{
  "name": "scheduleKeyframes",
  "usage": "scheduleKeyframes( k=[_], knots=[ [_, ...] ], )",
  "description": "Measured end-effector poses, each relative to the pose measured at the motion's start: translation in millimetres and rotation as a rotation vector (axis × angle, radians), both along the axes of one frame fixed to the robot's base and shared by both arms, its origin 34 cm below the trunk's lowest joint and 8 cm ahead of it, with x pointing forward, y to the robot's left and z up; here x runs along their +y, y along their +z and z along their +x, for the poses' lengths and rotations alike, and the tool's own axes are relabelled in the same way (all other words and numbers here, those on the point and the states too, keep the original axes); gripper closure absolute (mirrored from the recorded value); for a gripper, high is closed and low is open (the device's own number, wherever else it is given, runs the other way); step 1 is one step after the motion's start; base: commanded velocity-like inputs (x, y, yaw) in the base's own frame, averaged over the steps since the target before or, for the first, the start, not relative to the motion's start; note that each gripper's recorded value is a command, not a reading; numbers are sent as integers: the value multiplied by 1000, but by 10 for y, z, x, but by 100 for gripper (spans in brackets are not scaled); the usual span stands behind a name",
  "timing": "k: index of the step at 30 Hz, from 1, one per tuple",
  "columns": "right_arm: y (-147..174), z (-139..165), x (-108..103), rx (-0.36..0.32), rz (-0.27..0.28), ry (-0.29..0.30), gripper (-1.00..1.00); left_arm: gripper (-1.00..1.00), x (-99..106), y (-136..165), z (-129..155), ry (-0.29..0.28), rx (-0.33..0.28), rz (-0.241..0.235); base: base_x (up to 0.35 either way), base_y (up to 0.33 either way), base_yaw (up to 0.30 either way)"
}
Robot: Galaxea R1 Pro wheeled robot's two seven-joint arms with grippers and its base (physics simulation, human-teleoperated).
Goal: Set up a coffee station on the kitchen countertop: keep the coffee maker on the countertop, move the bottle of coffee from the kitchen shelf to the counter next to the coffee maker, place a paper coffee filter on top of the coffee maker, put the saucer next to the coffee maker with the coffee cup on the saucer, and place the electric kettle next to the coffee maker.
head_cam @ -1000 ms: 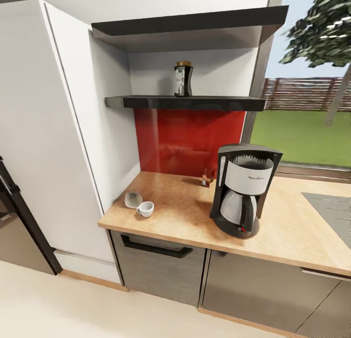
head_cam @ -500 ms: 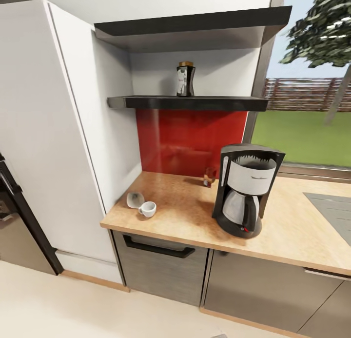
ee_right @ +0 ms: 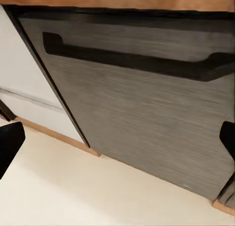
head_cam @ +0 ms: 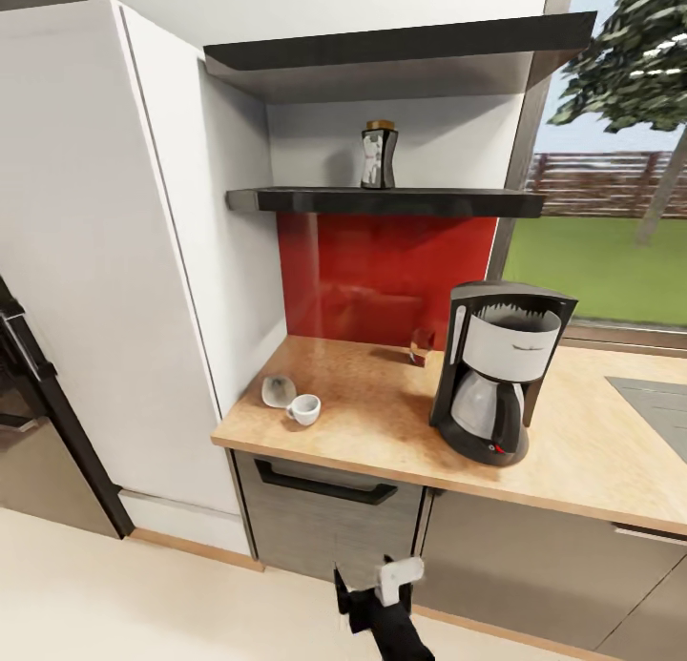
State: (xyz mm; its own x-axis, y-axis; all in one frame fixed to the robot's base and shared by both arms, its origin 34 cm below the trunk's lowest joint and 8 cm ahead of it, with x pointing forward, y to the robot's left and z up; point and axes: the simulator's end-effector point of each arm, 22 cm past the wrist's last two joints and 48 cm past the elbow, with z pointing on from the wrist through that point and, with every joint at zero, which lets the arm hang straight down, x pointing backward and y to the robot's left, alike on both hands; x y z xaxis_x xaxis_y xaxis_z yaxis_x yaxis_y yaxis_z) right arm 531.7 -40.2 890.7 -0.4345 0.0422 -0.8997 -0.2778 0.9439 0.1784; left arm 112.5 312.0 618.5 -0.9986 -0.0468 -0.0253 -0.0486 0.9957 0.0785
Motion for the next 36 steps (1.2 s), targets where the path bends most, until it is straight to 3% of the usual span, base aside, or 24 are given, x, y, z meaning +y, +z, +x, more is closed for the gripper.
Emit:
scheduleKeyframes(
  k=[4,6,7,10,13,21,26,36],
  knots=[
    [873,409,19,-188,51,-16,-100,-100,-9,-1,2,0,0,-1,0,1,0],
    [1226,505,118,-261,71,2,-100,-100,-10,-1,3,-1,0,-1,0,0,0],
    [1611,604,268,-340,90,35,-100,-100,-10,-1,3,-1,0,-1,0,0,0],
    [2002,757,330,-421,101,46,-100,-100,-10,-1,2,-2,0,-1,0,0,0],
    [2351,998,268,-482,91,13,-100,-100,-11,-1,1,-5,0,-2,0,0,0],
    [3087,1650,174,-521,-6,-20,-100,-100,-6,-1,2,-6,0,-1,0,0,0],
    [3532,2014,-54,-512,-102,-112,-100,-100,-11,-1,2,-8,0,-2,0,0,0],
    [3481,2105,-139,-442,-164,-134,-100,-100,0,1,-17,-7,3,0,149,86,0]
  ],
)
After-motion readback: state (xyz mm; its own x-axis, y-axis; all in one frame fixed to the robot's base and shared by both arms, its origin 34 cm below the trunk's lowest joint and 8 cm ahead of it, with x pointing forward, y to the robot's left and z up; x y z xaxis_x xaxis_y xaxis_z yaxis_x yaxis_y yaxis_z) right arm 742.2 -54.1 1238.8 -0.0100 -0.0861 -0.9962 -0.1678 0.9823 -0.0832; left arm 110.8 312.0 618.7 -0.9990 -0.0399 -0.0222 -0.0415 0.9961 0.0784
